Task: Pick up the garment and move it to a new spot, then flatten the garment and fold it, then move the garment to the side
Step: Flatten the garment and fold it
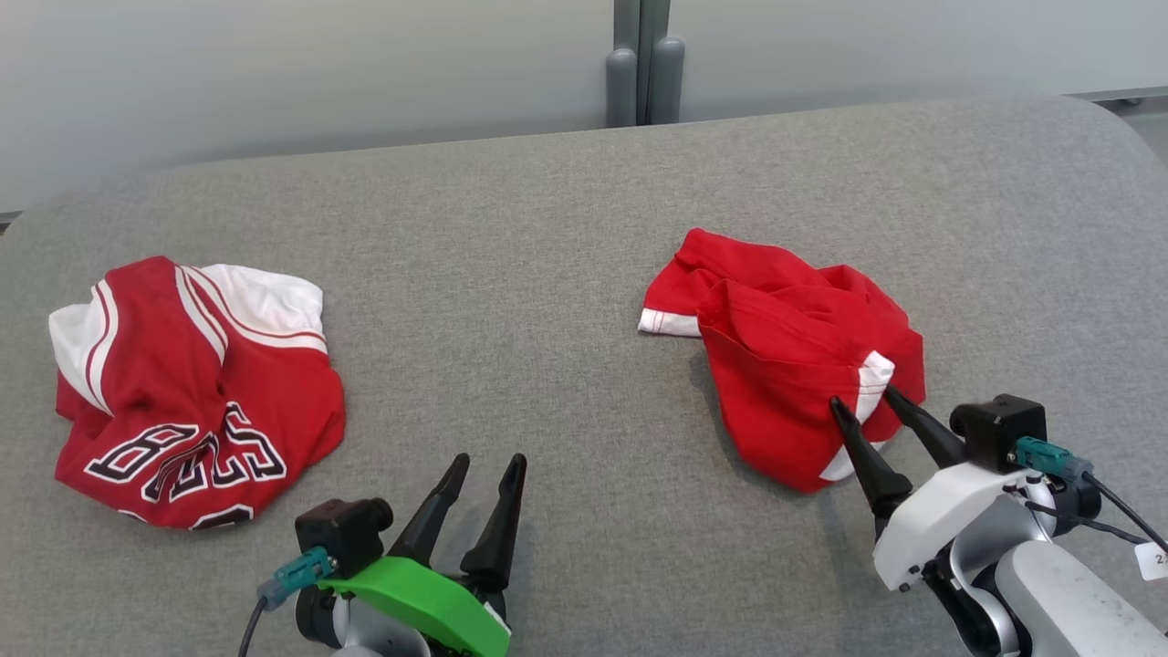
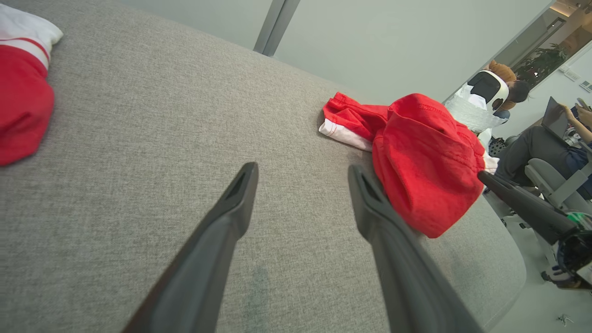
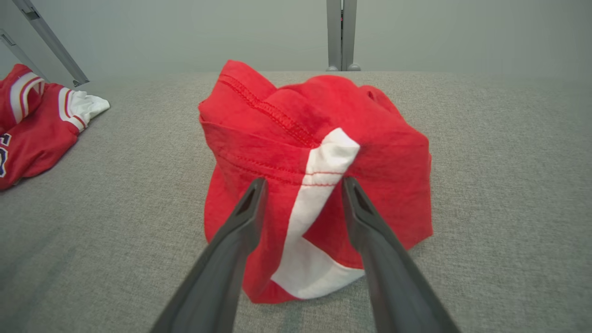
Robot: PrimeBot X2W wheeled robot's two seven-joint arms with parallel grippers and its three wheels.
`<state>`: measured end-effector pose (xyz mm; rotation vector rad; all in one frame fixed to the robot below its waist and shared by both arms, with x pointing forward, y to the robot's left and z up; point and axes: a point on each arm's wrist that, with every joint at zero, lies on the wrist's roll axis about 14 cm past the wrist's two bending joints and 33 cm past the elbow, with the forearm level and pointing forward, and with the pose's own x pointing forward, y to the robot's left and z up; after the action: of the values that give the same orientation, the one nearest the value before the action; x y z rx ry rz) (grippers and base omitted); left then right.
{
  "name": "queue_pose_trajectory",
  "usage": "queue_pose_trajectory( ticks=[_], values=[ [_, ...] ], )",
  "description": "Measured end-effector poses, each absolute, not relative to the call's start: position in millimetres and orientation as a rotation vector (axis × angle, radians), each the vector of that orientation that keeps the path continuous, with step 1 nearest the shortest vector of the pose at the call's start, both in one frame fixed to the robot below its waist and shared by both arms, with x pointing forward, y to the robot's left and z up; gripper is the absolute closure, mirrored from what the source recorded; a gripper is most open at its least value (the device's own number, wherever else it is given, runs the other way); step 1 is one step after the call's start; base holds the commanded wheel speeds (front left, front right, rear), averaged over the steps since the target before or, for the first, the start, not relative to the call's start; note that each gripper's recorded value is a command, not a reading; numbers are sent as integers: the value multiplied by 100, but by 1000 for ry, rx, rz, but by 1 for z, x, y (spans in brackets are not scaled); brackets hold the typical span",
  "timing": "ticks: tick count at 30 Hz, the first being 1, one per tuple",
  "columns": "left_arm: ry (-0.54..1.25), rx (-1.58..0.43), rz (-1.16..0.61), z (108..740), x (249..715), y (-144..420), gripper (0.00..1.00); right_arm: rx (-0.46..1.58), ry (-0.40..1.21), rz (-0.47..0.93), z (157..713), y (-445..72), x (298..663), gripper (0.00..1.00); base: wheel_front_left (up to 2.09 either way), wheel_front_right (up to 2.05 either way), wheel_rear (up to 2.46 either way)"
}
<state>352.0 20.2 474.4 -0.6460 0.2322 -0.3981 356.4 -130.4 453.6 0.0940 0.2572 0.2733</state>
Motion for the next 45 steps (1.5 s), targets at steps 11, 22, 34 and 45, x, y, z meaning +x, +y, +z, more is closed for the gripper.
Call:
queue_pose_trajectory(
  ticks=[11, 22, 34, 45],
  values=[
    [232, -645, -369, 472, 353, 28, 0, 104, 272, 305, 451, -122, 359, 100, 0, 0, 0],
    [215, -637, -377, 478, 352, 27, 0, 299, 71, 551, 540, -49, 368, 100, 0, 0, 0],
    [176, -638, -376, 490, 346, 31, 0, 526, -111, 625, 661, -25, 378, 100, 0, 0, 0],
    [139, -668, -339, 498, 339, 42, 0, 522, -126, 772, 726, 15, 371, 100, 0, 0, 0]
  ],
)
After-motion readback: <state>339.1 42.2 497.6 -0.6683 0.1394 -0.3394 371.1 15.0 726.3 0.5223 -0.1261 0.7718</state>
